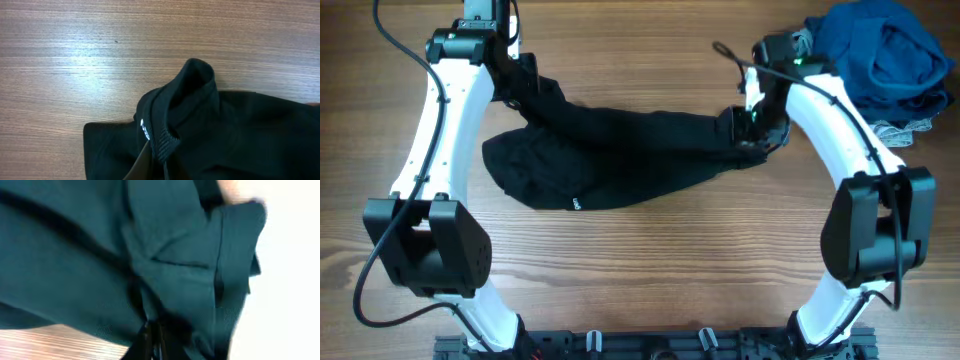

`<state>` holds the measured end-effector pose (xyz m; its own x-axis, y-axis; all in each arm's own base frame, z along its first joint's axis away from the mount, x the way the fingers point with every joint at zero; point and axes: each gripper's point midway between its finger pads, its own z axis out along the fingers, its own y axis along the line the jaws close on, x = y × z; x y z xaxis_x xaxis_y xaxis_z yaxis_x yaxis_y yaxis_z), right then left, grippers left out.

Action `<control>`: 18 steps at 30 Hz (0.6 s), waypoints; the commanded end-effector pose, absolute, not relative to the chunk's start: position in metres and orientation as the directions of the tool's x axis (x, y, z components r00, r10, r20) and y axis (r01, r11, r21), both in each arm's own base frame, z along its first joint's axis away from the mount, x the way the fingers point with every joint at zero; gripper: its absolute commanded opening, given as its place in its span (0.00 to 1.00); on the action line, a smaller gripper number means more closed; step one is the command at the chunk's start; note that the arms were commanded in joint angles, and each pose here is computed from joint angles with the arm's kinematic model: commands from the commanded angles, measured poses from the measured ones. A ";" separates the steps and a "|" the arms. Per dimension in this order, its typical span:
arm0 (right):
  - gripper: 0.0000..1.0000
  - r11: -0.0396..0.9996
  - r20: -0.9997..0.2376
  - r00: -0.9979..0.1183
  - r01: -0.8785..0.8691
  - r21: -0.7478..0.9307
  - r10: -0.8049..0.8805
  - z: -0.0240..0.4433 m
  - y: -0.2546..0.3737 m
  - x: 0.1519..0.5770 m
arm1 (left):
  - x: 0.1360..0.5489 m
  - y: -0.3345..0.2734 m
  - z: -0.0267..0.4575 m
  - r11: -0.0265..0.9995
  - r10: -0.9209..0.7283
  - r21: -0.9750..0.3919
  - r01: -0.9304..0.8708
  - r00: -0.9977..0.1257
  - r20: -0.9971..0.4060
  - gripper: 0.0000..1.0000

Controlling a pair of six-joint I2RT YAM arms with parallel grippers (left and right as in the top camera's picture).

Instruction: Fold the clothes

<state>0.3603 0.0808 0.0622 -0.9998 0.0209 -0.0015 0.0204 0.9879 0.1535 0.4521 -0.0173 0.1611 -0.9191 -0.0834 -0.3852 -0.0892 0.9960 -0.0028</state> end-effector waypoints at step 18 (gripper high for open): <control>0.39 0.985 -0.221 -0.974 0.018 0.172 0.057 0.066 0.080 0.422 | 0.452 -0.018 0.168 0.995 -0.098 -0.021 -0.098 -0.911 -0.400 0.04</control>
<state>0.4242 0.0877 0.0774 -0.9663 0.0385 -0.2544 -0.0143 0.9791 0.2028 0.4523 -0.0173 0.1612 -0.9188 -0.0834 -0.3859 -0.0892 0.9960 -0.0029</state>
